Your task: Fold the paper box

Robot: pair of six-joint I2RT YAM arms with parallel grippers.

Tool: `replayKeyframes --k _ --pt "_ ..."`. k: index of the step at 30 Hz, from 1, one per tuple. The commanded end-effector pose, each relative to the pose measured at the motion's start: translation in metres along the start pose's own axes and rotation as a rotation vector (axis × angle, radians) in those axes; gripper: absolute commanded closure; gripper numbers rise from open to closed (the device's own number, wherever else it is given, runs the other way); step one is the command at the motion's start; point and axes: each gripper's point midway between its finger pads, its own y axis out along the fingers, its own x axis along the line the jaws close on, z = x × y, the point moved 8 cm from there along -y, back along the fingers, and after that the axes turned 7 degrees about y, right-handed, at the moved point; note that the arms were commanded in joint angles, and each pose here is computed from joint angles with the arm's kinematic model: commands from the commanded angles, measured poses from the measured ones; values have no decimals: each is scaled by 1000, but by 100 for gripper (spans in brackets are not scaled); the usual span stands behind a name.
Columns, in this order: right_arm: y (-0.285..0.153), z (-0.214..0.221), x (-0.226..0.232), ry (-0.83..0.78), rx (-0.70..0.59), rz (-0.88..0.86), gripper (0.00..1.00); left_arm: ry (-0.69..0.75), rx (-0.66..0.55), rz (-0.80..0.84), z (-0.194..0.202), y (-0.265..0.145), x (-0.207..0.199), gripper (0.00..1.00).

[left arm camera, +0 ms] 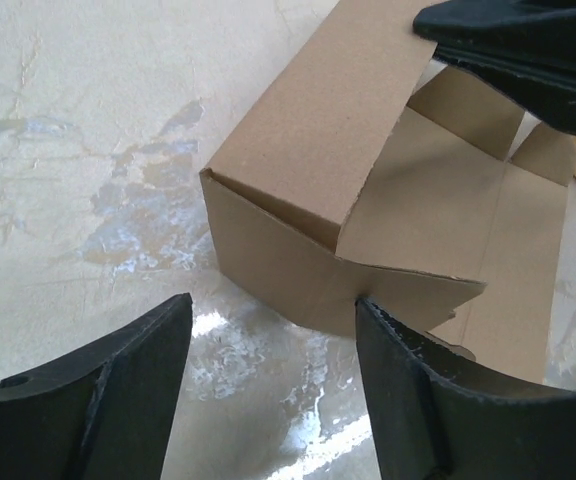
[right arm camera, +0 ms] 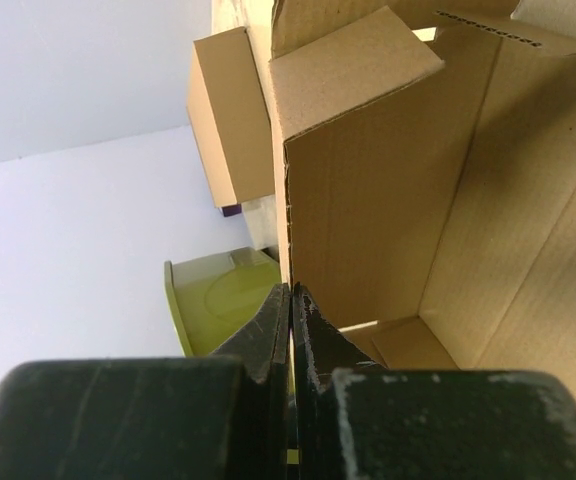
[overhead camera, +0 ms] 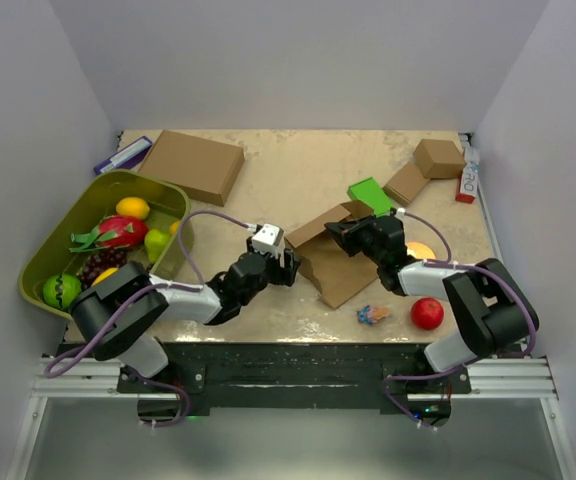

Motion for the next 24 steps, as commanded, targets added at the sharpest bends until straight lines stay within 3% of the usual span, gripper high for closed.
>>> replayKeyframes --k 1,6,24 --pt "-4 1 -11 -22 5 42 100 -17 -216 52 -35 5 -8 25" --pt "-5 2 -10 -25 8 40 100 73 -219 215 -29 9 -21 23" --pt "-6 1 -9 -38 2 49 100 90 -206 228 -12 24 -16 16"
